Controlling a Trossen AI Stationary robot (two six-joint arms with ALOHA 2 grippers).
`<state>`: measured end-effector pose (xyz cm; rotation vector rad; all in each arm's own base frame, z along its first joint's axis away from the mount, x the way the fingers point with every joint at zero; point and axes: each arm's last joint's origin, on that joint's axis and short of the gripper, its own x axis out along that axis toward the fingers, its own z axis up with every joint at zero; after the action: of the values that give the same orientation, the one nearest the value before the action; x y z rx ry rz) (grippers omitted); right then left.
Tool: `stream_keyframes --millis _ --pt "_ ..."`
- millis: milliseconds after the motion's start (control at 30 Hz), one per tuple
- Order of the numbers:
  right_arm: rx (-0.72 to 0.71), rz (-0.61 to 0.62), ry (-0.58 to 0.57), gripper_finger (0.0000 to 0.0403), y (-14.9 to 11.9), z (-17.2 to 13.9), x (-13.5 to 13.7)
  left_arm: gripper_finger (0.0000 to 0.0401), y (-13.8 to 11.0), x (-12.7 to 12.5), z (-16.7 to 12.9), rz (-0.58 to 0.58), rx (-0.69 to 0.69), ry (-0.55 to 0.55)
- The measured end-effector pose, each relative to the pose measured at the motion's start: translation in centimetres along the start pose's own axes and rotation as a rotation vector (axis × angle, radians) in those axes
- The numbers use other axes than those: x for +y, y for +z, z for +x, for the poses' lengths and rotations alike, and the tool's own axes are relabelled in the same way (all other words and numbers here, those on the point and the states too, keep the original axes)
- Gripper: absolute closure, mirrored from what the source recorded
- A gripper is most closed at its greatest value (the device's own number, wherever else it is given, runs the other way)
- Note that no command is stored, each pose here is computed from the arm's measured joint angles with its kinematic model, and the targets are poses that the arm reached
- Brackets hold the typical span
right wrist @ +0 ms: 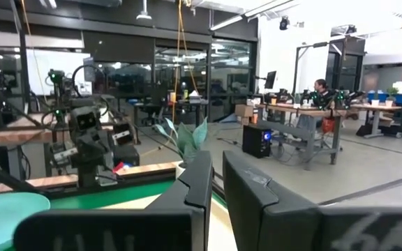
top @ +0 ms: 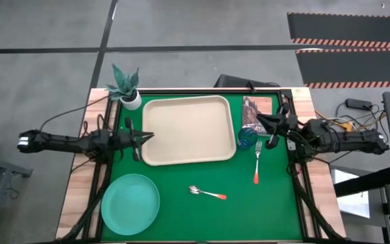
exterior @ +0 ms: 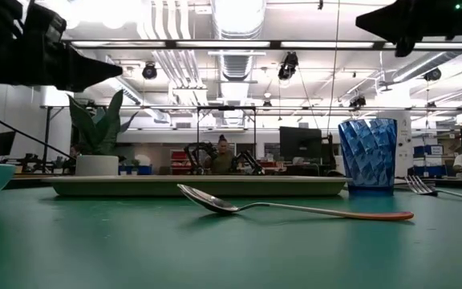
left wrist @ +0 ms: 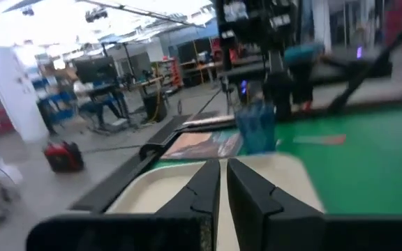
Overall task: Pick and place plate/cup/fork/spoon on tray
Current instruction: Put the blue cup on the light brown serving tray
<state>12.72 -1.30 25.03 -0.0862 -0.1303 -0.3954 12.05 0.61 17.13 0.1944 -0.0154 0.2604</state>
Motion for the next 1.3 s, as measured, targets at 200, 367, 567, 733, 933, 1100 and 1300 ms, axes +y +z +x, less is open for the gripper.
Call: stream_keyframes --millis 200,367,567,733,933,1100,1300 --pt "0.044 -0.014 0.005 0.0377 -0.3 0.8 0.3 0.0388 0.2 0.0 0.0 -0.044 -0.021 0.004" --pt "0.091 -0.025 0.01 0.0377 -1.6 0.8 0.5 0.0388 0.2 0.0 0.0 -0.062 -0.018 0.004" --pt "0.064 -0.015 0.007 0.0376 -1.1 0.7 0.4 0.0388 0.9 0.2 0.0 -0.296 -0.097 0.007" --pt "0.037 0.008 0.007 0.0375 -0.3 0.8 0.4 0.0388 2.1 0.5 -0.1 -0.32 -0.178 0.012" --pt "0.029 0.025 0.059 0.0374 0.1 1.2 0.6 0.0388 3.6 0.7 0.0 -0.305 -0.231 0.017" --pt "0.043 0.062 0.095 0.0374 -0.2 1.6 0.9 0.0388 4.3 0.9 0.0 -0.249 -0.304 0.035" --pt "0.043 0.102 0.094 0.0374 -0.2 1.7 1.0 0.0388 4.9 1.0 0.0 -0.254 -0.347 0.042"
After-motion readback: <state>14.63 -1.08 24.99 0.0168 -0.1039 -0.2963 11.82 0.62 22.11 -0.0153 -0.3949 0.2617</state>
